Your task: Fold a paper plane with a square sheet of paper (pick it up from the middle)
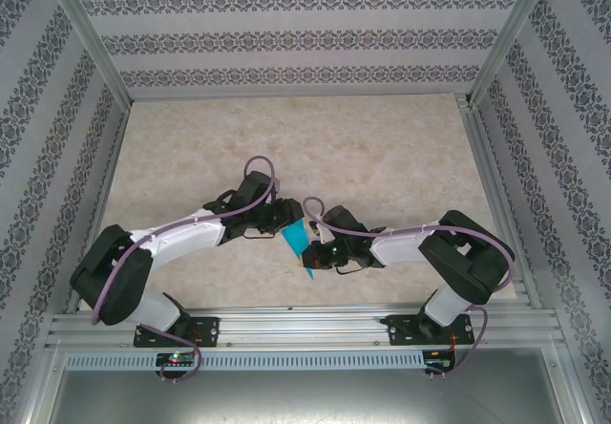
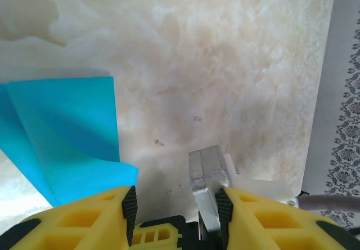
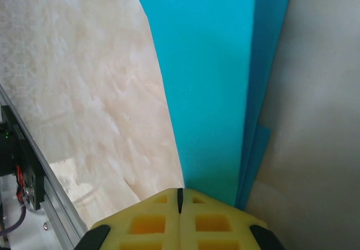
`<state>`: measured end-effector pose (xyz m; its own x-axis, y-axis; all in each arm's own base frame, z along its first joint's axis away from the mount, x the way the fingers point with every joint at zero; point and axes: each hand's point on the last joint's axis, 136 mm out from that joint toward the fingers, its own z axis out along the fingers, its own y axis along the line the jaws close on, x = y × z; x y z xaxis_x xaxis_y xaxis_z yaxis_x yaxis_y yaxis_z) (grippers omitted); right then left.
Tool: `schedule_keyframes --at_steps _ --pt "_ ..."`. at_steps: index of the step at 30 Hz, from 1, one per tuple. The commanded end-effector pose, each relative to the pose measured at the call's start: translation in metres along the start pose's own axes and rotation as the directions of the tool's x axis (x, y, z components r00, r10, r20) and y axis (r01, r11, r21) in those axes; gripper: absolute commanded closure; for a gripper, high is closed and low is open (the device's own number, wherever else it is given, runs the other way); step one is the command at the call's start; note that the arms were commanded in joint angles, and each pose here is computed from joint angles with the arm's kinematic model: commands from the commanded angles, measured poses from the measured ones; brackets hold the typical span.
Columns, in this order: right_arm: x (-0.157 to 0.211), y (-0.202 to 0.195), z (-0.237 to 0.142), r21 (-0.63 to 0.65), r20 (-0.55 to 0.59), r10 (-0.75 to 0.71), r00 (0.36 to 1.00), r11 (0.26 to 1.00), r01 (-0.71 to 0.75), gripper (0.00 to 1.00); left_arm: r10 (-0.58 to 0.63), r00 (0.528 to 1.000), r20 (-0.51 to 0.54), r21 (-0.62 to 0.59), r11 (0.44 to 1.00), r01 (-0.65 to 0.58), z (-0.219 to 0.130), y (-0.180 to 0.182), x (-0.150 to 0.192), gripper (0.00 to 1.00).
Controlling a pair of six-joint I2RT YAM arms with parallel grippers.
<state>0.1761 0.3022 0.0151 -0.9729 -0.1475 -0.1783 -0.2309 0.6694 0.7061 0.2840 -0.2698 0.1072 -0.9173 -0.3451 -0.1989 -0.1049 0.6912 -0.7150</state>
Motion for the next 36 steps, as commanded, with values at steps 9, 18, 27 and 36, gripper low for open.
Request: schedule_keyframes --at_steps 9,18,27,36 --pt "0.034 -0.044 -0.003 0.149 -0.119 0.076 0.99 0.987 -0.058 0.96 0.089 0.994 0.068 -0.047 0.995 -0.086 -0.015 0.016 -0.004 0.57" --pt "0.029 -0.045 -0.003 0.157 -0.102 0.091 0.991 0.985 -0.074 0.96 0.08 0.996 -0.043 0.059 0.995 -0.077 0.021 0.006 0.008 0.57" --pt "0.03 -0.048 0.0 0.16 -0.109 0.107 0.988 0.983 -0.089 0.95 0.079 0.995 -0.058 0.02 0.997 -0.078 0.043 0.025 0.01 0.58" --pt "0.034 -0.049 0.001 0.16 -0.12 0.118 0.986 0.982 -0.098 0.95 0.082 0.996 -0.041 -0.069 0.994 -0.085 0.056 0.047 0.002 0.59"
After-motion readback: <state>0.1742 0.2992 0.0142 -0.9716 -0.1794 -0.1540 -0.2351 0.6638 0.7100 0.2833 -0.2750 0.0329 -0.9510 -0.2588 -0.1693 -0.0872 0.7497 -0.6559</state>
